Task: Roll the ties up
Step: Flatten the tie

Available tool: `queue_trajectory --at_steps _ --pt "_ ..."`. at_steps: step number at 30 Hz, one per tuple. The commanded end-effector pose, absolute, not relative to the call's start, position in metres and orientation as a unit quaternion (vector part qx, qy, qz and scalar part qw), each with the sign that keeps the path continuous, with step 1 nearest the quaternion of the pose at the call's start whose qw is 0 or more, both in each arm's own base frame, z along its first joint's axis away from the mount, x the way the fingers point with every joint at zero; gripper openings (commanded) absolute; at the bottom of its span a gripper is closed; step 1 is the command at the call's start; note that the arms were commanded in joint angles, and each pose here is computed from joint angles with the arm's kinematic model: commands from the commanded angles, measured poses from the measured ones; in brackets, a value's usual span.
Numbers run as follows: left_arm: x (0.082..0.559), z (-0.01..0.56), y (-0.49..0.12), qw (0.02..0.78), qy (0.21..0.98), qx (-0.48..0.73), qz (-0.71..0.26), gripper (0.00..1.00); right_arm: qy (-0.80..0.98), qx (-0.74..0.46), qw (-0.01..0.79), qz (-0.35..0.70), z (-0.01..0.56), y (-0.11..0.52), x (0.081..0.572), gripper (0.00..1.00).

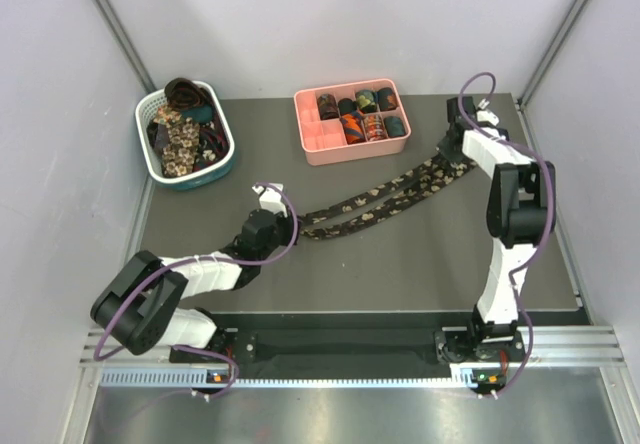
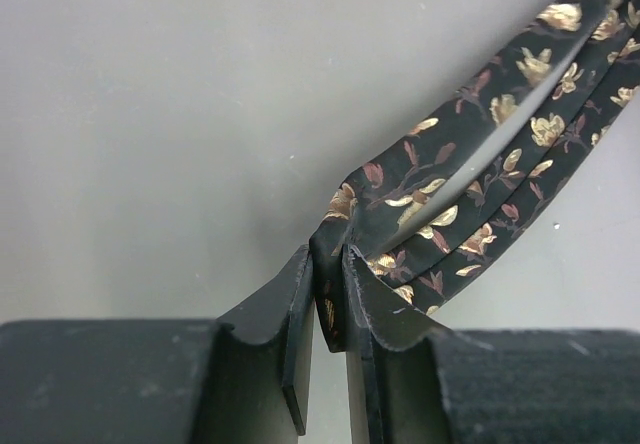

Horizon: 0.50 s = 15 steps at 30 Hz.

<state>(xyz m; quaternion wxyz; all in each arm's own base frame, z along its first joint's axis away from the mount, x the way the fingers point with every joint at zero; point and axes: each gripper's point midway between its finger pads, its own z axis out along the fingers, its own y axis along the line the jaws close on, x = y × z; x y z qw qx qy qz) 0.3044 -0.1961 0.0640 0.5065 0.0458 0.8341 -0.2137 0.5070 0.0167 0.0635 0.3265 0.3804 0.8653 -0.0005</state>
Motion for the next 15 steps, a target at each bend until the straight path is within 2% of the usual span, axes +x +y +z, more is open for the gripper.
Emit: queue_trajectory --at_steps 1,9,15 --pt "0.309 0.078 -0.193 0.536 0.816 0.039 -0.214 0.21 0.832 0.373 0.41 0.012 0.124 0.012 0.511 0.0" --pt "0.302 0.072 -0.19 0.526 0.822 0.031 -0.215 0.22 0.854 0.37 0.365 0.023 0.085 0.02 0.48 0.0" --pt "0.296 0.07 -0.169 0.537 0.818 -0.034 -0.206 0.22 0.866 0.376 0.33 0.015 0.055 0.024 0.456 0.0"
